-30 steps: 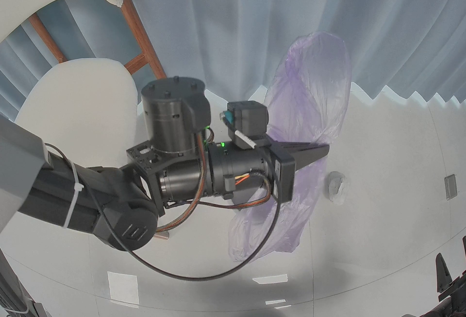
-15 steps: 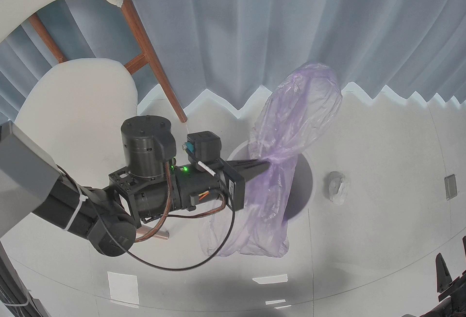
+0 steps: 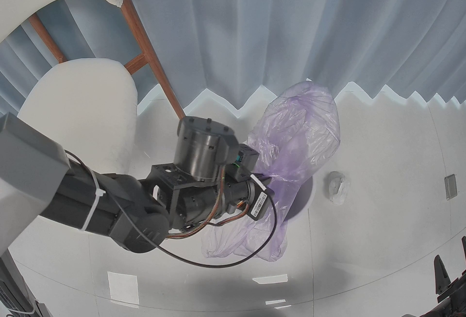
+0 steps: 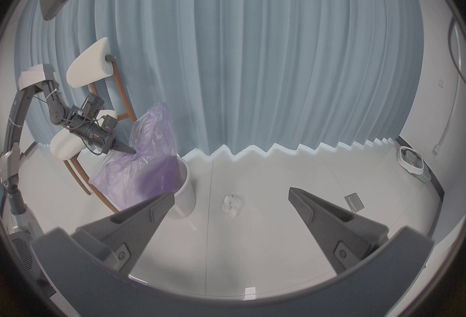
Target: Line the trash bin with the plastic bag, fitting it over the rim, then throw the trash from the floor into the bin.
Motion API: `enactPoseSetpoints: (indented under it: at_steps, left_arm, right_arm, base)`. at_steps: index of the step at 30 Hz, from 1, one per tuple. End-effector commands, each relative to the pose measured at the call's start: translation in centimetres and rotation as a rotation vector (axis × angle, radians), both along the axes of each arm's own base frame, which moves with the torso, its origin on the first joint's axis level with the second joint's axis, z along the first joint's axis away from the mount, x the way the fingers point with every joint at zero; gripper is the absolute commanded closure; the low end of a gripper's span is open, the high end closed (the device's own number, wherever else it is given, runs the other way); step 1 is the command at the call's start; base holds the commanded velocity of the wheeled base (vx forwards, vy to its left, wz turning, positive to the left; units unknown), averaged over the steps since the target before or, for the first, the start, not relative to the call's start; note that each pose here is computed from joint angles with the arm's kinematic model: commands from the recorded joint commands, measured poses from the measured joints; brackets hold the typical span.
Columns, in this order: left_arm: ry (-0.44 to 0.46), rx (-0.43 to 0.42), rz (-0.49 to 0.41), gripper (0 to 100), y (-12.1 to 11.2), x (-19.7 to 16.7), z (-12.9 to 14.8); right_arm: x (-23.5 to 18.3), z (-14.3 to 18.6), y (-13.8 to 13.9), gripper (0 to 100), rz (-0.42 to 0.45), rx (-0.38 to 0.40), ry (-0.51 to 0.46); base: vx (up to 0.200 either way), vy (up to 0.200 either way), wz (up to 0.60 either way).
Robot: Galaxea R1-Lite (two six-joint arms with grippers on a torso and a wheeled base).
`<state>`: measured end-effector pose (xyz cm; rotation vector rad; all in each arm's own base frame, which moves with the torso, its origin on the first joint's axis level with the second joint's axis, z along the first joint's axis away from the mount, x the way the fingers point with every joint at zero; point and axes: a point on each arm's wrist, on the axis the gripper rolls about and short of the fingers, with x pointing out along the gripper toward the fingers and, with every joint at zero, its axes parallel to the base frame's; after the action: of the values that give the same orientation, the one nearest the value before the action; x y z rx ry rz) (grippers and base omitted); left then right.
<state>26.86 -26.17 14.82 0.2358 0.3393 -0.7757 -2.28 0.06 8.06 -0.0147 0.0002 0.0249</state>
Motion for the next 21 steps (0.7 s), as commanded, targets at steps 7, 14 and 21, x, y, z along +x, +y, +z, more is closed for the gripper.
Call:
enactPoseSetpoints:
  at_steps: [7, 14, 21]
  left_arm:
    - [-0.245, 0.215, 0.15, 100, -4.7, -3.0, 2.9]
    - [-0.264, 0.036, 0.133, 100, -7.9, -4.2, 1.5]
    - [-0.231, 0.071, 0.121, 100, -7.4, -5.0, 0.0]
  right_arm:
    - [0.6, 6.4, -0.2, 0, 0.166, 0.125, -0.052]
    - [4.3, 6.7, 1.4, 0, 0.547, 0.351, 0.37]
    - [7.8, 7.5, 4.2, 0, 0.582, 0.404, 0.579]
  base:
    - [0.0, 0.0, 0.0]
    - [0.0, 0.0, 0.0]
    - [0.0, 0.0, 0.0]
